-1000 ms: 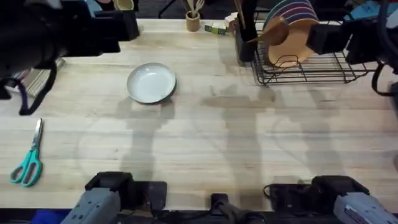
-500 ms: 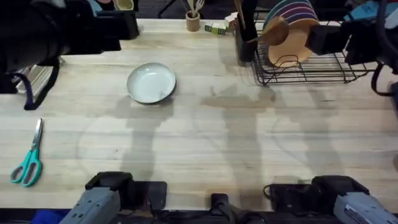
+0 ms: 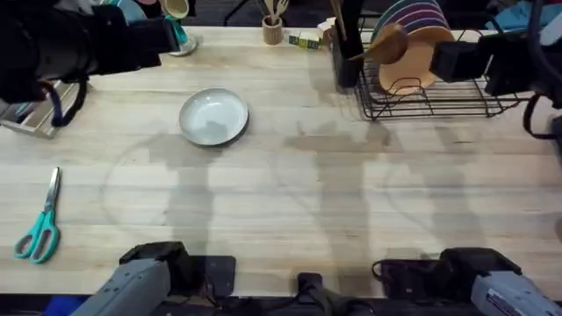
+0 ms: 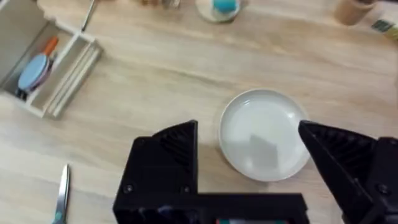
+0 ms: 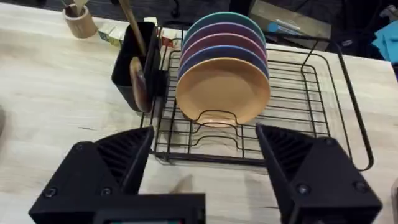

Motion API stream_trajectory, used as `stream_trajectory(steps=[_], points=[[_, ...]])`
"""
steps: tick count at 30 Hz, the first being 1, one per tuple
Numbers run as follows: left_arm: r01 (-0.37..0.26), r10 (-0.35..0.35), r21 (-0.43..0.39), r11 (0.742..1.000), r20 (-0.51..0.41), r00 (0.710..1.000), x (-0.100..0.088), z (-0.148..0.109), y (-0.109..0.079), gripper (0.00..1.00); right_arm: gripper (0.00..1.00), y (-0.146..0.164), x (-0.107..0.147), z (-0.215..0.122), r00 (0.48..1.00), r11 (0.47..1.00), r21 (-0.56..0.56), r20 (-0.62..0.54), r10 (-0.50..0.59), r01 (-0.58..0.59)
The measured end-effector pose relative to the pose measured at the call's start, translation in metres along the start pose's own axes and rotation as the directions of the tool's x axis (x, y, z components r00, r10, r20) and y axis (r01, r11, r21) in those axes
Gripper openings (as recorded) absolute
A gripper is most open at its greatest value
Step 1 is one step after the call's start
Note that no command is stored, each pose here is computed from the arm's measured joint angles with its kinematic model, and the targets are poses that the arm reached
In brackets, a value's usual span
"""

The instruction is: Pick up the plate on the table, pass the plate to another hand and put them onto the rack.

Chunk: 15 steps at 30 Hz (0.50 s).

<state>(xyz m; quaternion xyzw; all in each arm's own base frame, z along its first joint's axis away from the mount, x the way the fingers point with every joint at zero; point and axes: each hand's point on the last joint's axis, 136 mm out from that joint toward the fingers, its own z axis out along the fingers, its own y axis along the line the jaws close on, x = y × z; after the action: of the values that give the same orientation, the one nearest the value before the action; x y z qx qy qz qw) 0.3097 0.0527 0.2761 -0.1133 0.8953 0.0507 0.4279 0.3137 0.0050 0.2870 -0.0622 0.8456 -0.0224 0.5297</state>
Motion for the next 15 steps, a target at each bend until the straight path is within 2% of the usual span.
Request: stream_trajectory(steps=[8,15], points=[[0.06,-0.067,-0.062,0.996,-0.13,0.989,0.019,0.043,0.017,0.994,0.995,0.0,0.002,0.0,1.0,1.0,-0.001,-0.007,0.0,0.0],[0.071,-0.094,-0.101,0.992,-0.246,0.965,0.041,0.082,0.028,0.994,0.995,0.0,0.002,0.0,1.0,1.0,-0.001,-0.007,0.0,0.0]])
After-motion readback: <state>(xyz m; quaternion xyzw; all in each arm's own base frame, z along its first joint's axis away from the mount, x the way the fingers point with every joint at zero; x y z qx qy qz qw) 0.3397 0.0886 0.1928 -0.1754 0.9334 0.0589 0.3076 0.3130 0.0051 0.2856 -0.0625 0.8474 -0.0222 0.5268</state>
